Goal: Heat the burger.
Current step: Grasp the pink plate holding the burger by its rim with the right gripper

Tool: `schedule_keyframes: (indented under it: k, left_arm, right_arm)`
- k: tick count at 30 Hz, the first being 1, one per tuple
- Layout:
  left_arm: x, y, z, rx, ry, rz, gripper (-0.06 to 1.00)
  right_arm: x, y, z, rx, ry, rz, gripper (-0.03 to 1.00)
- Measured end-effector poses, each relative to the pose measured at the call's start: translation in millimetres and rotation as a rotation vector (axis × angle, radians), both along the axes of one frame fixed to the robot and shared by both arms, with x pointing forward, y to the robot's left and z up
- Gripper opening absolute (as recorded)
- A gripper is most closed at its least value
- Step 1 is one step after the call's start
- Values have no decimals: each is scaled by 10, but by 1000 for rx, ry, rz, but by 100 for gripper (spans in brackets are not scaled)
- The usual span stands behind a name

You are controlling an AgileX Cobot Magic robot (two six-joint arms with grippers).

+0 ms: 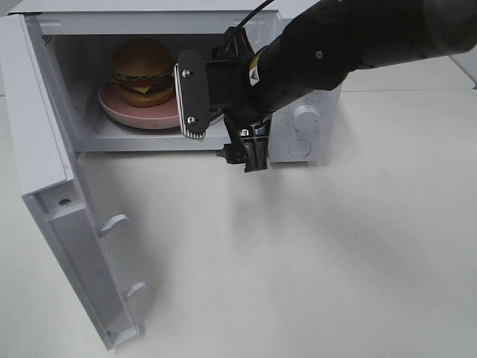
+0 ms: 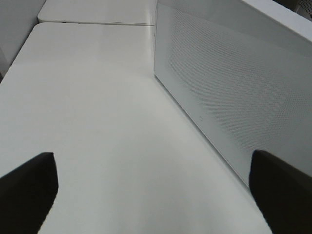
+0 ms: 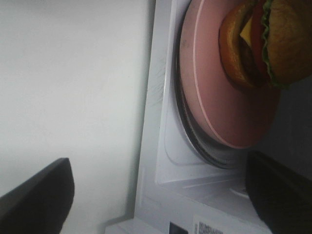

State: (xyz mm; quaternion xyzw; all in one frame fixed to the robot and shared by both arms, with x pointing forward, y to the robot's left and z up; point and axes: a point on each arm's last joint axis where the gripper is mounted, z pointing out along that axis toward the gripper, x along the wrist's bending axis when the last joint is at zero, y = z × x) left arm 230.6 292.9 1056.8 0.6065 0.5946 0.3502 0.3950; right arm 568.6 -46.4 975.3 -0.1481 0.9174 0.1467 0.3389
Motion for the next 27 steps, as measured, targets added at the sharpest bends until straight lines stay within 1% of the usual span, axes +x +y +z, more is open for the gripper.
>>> schedule_keyframes:
  k: [17, 27]
  left_arm:
    - [0, 0, 0, 0, 0, 0, 99]
    - [0, 0, 0, 0, 0, 0, 99]
  right_arm:
    - [491, 383, -324, 12, -6, -11, 89]
    - [682, 525, -453, 12, 17, -38, 87]
